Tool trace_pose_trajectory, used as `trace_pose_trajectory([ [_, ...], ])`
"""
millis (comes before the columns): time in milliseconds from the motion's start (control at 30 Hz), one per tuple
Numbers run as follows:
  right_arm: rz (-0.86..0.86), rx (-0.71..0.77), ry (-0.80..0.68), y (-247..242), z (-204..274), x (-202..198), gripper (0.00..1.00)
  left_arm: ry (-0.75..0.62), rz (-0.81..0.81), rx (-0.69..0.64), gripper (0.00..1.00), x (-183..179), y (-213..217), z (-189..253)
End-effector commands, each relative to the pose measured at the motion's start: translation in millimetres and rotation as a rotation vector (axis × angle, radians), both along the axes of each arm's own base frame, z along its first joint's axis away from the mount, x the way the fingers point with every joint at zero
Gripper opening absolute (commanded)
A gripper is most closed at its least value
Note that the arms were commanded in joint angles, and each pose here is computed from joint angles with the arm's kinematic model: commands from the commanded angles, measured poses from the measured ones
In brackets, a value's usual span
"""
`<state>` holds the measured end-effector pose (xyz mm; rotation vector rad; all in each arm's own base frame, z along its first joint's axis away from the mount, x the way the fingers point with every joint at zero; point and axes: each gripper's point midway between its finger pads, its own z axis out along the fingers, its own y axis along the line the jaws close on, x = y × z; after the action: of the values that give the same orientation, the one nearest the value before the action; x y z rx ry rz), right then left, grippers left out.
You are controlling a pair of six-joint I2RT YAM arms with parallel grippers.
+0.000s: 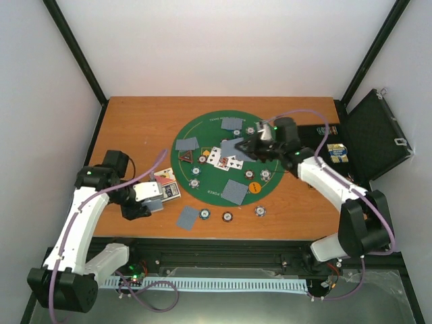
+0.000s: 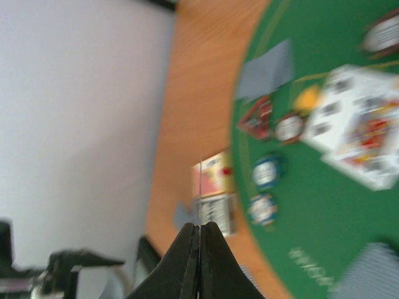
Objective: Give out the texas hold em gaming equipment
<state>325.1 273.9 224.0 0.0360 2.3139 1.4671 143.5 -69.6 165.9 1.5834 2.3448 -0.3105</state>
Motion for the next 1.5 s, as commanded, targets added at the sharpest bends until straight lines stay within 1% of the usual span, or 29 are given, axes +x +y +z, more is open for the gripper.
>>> trace_pose_trajectory([
  [0,-0.081,-0.148,0.062,-59.2,-39.5,28.0,0.03,-0.043,0.070,0.050,0.01,28.8,14.4,-22.7],
  [133,-0.156,-0.218,0.109,-94.9,-70.7,58.6,0.03,-0.008,0.160,0.042,0.01,49.4,36.7,-41.9],
  [300,-0.181,-0.260,0.156,-111.0,-102.9,83.2,0.03,0.017,0.198,0.100,0.01,59.8,67.7,-75.2],
  [367,-0.183,-0.268,0.187,-115.5,-116.8,91.0,0.03,0.027,0.214,0.114,0.01,62.1,77.0,-88.6],
  [567,-0.166,-0.265,0.208,-115.1,-131.3,109.0,0.03,0.074,0.259,0.121,0.01,66.5,102.1,-119.7],
  [733,-0.150,-0.279,0.247,-113.8,-152.4,117.6,0.03,0.074,0.268,0.122,0.01,68.7,105.5,-135.9],
  [833,-0.147,-0.321,0.274,-117.8,-168.2,118.8,0.03,0.067,0.267,0.133,0.05,67.5,106.6,-141.9],
  [867,-0.147,-0.338,0.284,-119.6,-173.1,118.1,0.05,0.070,0.268,0.141,0.07,66.7,108.0,-144.1],
  [933,-0.149,-0.368,0.296,-123.1,-178.1,116.4,0.11,0.082,0.273,0.155,0.15,65.1,110.3,-149.0],
  [967,-0.149,-0.380,0.298,-124.6,-178.1,115.7,0.16,0.089,0.278,0.157,0.20,64.9,110.8,-150.5],
  [1000,-0.150,-0.390,0.299,-126.0,-178.2,114.4,0.23,0.093,0.282,0.156,0.28,64.8,110.9,-151.4],
  [1033,-0.153,-0.400,0.296,-127.5,-177.0,113.4,0.33,0.098,0.287,0.155,0.37,64.3,110.7,-152.1],
  [1067,-0.160,-0.414,0.295,-129.9,-175.5,112.3,0.41,0.100,0.287,0.153,0.44,63.7,110.3,-152.3],
  [1100,-0.164,-0.426,0.293,-131.8,-174.3,111.2,0.46,0.106,0.285,0.150,0.48,62.1,109.4,-152.7],
  [1167,-0.172,-0.441,0.285,-134.7,-168.7,109.4,0.53,0.111,0.280,0.154,0.57,59.6,109.2,-152.7],
  [1200,-0.177,-0.446,0.279,-135.9,-164.8,108.9,0.55,0.114,0.276,0.157,0.65,58.0,109.3,-152.7],
  [1267,-0.181,-0.446,0.263,-136.4,-155.9,108.0,0.57,0.121,0.268,0.165,0.72,54.4,109.5,-151.2],
  [1300,-0.186,-0.448,0.260,-137.2,-151.5,107.0,0.58,0.124,0.266,0.165,0.78,52.9,109.1,-150.1],
  [1367,-0.196,-0.456,0.248,-139.3,-141.7,106.0,0.62,0.131,0.260,0.166,0.92,49.0,108.2,-146.1],
  [1400,-0.205,-0.466,0.242,-141.5,-137.4,105.1,0.65,0.134,0.257,0.161,0.98,47.5,107.0,-143.3],
  [1467,-0.220,-0.485,0.223,-145.6,-126.5,102.6,0.73,0.124,0.256,0.153,1.00,47.5,105.1,-136.1],
])
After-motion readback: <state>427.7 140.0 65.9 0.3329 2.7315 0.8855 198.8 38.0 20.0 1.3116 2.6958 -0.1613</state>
